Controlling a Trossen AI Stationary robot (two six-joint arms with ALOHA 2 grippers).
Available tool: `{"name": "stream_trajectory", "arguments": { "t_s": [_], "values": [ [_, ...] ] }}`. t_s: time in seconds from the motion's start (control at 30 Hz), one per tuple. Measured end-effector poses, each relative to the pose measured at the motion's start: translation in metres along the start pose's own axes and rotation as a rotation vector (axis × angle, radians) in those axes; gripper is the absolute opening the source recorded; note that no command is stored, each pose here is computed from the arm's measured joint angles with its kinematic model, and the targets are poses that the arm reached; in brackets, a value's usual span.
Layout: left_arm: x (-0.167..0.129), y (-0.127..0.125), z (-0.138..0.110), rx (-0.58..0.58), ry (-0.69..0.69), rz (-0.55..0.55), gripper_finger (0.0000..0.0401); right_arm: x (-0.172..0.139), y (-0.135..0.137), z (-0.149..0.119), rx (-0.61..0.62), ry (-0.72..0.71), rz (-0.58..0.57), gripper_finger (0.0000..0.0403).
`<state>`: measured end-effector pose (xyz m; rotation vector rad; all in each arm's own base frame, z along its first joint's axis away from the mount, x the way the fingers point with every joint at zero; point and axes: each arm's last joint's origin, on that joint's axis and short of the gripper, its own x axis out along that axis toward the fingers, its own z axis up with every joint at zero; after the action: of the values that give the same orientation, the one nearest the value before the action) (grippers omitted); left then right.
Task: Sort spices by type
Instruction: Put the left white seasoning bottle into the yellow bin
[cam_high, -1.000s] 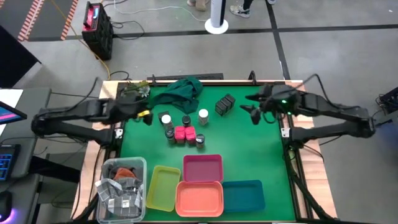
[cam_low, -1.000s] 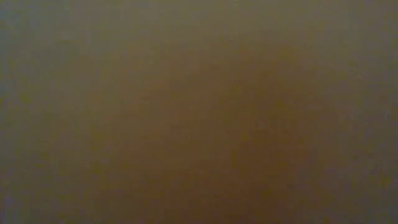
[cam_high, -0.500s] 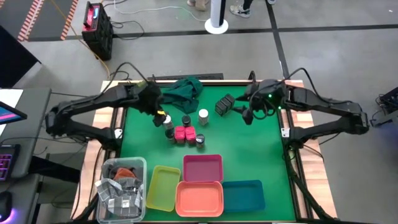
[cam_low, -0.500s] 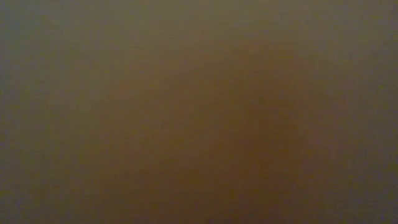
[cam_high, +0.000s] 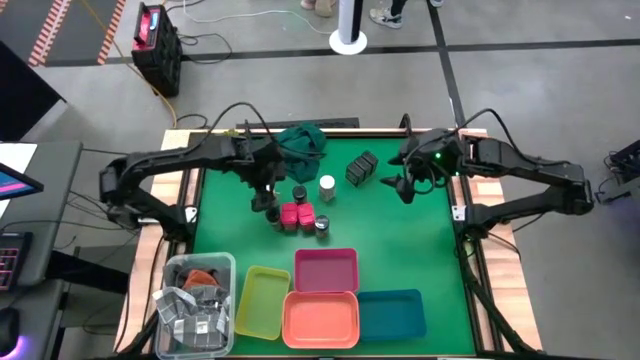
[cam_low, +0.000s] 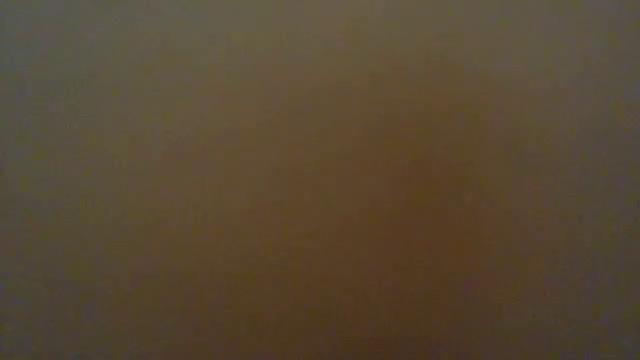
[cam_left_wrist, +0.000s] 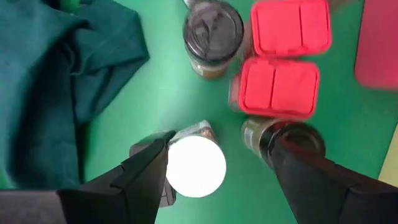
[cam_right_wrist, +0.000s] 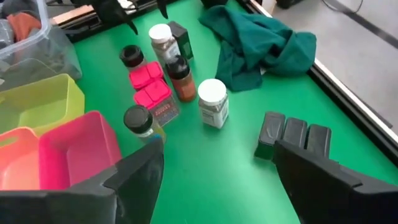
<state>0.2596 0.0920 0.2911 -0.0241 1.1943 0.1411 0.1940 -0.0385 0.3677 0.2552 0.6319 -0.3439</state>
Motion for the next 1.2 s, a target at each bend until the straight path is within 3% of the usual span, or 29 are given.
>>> {"name": "stream_trajectory", "arguments": {
  "t_s": [0.37,0.9,1.2],
  "values": [
    [0.017,0.014,-0.013,0.011,0.029,-0.065,0.0277,-0.002,0.012,0.000,-0.034,-0.046,-0.026,0.0325],
    [0.043,0.012,-0.026,-0.026,0.043,-0.029,0.0275,-0.002,0.012,0.003,-0.005,-0.072,-0.020,0.0324],
    [0.047,0.007,-0.028,-0.015,0.049,-0.028,0.0197,-0.002,0.012,0.003,-0.005,-0.071,-0.020,0.0324]
  ]
}}
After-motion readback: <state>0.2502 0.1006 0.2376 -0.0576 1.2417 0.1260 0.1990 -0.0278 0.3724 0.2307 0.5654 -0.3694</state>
